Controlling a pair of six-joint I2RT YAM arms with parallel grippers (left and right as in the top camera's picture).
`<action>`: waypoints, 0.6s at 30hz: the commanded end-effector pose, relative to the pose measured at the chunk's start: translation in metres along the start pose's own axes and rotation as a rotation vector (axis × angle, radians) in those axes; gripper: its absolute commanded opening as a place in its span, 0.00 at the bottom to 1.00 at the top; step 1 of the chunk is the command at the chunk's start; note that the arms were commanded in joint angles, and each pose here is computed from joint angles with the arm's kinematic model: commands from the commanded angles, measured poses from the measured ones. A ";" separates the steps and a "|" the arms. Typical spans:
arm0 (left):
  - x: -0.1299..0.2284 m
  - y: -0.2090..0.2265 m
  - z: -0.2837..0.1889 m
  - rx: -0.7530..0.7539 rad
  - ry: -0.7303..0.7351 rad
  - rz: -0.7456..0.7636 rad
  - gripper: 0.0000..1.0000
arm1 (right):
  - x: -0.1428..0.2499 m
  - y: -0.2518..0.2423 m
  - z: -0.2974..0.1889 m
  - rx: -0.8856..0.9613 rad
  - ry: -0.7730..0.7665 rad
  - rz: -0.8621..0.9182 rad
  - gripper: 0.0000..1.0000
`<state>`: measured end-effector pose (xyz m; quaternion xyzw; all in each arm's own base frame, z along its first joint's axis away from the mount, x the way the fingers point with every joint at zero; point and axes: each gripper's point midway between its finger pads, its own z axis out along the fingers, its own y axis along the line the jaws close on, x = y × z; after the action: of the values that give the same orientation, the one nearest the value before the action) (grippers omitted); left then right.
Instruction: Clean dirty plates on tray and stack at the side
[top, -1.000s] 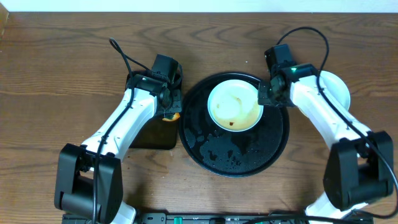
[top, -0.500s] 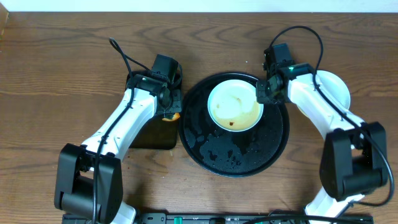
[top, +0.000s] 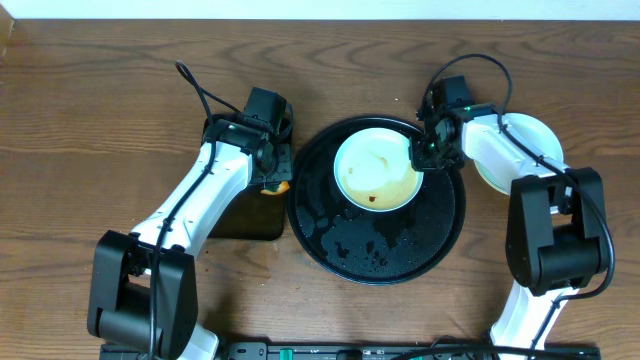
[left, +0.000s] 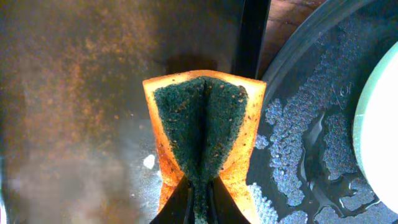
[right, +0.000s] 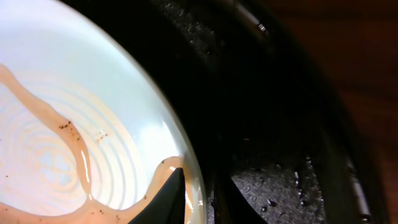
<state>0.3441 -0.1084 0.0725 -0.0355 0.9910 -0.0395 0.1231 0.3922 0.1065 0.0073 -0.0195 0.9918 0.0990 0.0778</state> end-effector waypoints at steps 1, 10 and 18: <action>0.000 0.001 -0.002 -0.009 -0.008 0.016 0.08 | 0.006 -0.001 0.005 -0.016 0.026 0.003 0.14; 0.000 0.001 -0.002 -0.009 -0.008 0.016 0.08 | 0.012 0.007 0.008 -0.076 0.044 0.056 0.01; 0.000 0.001 -0.002 -0.009 -0.008 0.016 0.07 | -0.001 0.041 -0.011 -0.313 -0.009 -0.037 0.01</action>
<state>0.3440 -0.1084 0.0725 -0.0355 0.9910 -0.0394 0.1229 0.3897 0.1305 0.0106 -0.0237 0.9795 0.1862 0.0734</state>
